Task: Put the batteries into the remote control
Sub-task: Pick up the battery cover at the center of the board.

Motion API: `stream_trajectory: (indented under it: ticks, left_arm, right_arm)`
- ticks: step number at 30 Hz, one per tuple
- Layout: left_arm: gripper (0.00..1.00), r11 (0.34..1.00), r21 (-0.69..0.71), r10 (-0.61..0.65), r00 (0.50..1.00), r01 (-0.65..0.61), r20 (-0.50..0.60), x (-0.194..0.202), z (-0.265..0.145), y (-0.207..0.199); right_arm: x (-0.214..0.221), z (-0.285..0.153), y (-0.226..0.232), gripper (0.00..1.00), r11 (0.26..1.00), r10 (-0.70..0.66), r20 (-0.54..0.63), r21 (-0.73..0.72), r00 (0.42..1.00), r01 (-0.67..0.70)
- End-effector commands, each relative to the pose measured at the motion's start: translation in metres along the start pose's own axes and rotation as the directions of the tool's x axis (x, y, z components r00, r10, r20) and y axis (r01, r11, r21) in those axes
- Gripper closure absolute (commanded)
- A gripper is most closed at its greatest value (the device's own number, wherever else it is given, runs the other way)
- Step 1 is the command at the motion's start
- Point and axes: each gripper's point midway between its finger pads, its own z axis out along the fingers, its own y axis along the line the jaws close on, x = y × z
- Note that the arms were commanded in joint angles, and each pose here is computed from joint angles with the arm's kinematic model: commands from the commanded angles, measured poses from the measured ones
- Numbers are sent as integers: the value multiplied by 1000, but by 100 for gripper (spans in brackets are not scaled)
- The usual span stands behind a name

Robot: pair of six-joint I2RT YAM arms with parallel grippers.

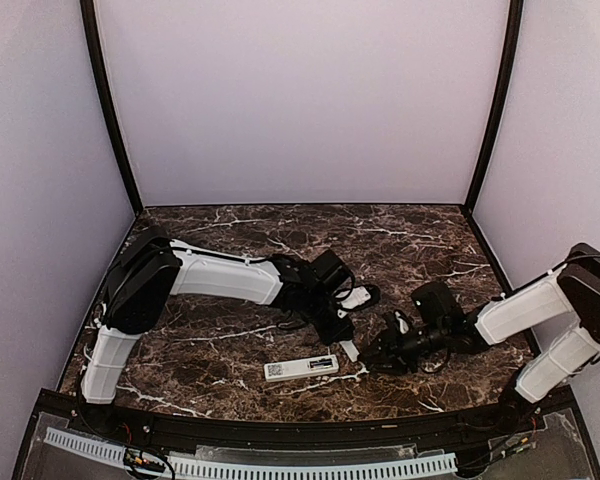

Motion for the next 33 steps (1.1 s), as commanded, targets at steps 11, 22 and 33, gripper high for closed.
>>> stream_trajectory:
  ticks: [11,22,33]
  left_arm:
    - [100,997,-27,-77,965,72,-251,81,24,14]
    - [100,997,-25,-77,965,73,-252,82,25,14]
    - [100,997,-18,-74,964,71,-254,82,25,13]
  right_arm:
    - [-12,16,-8,61,1000,22,26,7,999,-22]
    - [-20,18,8,68,999,-31,41,-38,999,33]
    - [-22,20,18,90,996,-35,35,-77,999,38]
